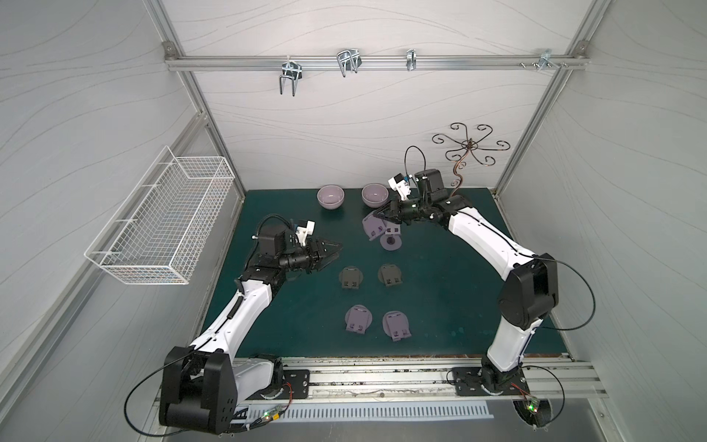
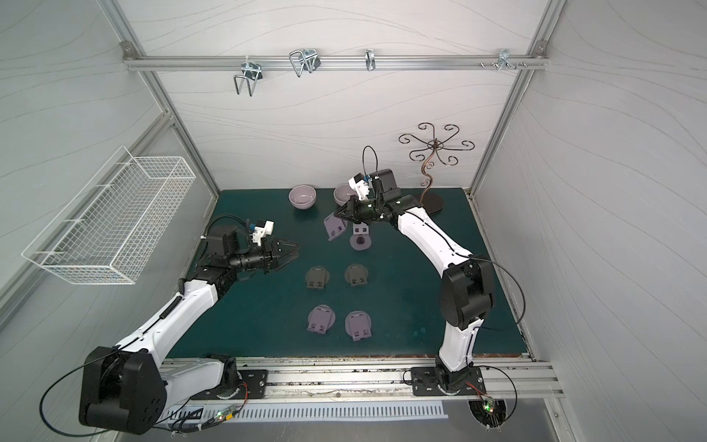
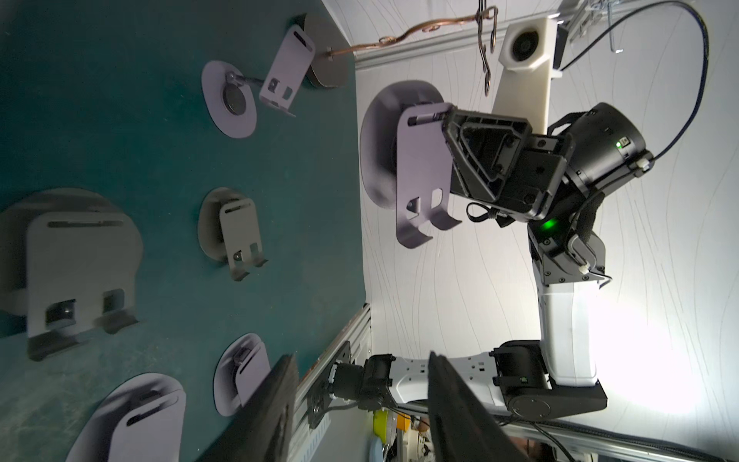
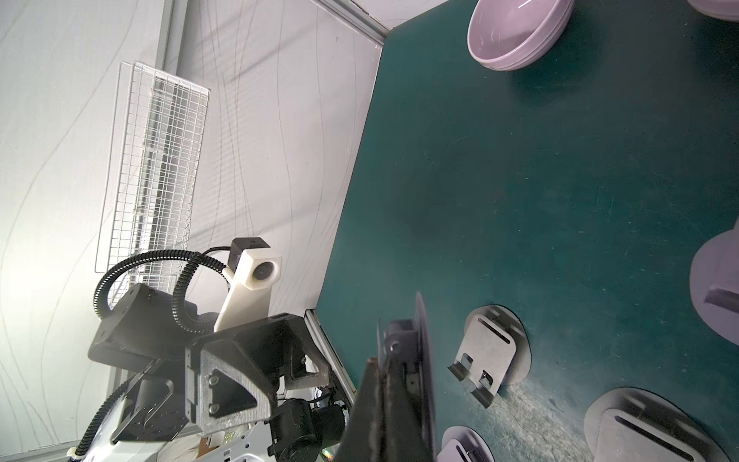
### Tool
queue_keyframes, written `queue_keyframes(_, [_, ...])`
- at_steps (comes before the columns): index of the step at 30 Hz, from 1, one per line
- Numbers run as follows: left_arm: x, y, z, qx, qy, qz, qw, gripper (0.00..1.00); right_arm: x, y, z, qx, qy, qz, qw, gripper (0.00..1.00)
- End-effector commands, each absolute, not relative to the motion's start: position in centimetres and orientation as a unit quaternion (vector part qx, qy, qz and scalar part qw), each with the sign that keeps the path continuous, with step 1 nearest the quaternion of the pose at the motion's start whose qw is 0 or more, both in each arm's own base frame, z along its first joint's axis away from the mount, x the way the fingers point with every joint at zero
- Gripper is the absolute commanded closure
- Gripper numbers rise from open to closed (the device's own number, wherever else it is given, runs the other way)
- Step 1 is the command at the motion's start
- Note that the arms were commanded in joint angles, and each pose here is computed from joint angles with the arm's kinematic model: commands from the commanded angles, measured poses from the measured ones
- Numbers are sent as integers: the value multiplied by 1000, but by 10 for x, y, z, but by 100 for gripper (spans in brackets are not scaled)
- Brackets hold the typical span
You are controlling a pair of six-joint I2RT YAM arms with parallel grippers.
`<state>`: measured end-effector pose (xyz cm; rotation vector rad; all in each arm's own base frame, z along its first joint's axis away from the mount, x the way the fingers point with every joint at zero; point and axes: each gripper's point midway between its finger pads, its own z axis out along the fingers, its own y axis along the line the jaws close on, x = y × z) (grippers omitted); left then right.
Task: Open the phone stand
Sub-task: Pick up the phone stand at the center of the board, then open the phone stand.
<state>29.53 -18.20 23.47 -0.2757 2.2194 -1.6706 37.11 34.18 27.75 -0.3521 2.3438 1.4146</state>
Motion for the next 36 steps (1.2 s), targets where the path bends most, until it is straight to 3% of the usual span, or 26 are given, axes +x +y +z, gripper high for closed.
queue_keyframes(1, [300,-192,268,-59,764,-608,208,45,351,340,321,-150,793,547,225,100])
queue_keyframes(8, [303,-214,277,-32,758,-615,213,46,330,330,349,-151,751,606,214,100])
queue_keyframes(11, [307,-220,279,-31,750,-624,219,54,322,328,352,-146,742,622,203,100])
queue_keyframes(15, [311,-221,290,-34,731,-640,234,57,313,327,348,-141,741,630,185,100])
queue_keyframes(22, [305,-235,322,21,714,-652,257,54,306,318,342,-119,731,650,168,100])
queue_keyframes(36, [306,-243,312,14,724,-646,242,59,297,318,361,-117,697,690,157,100])
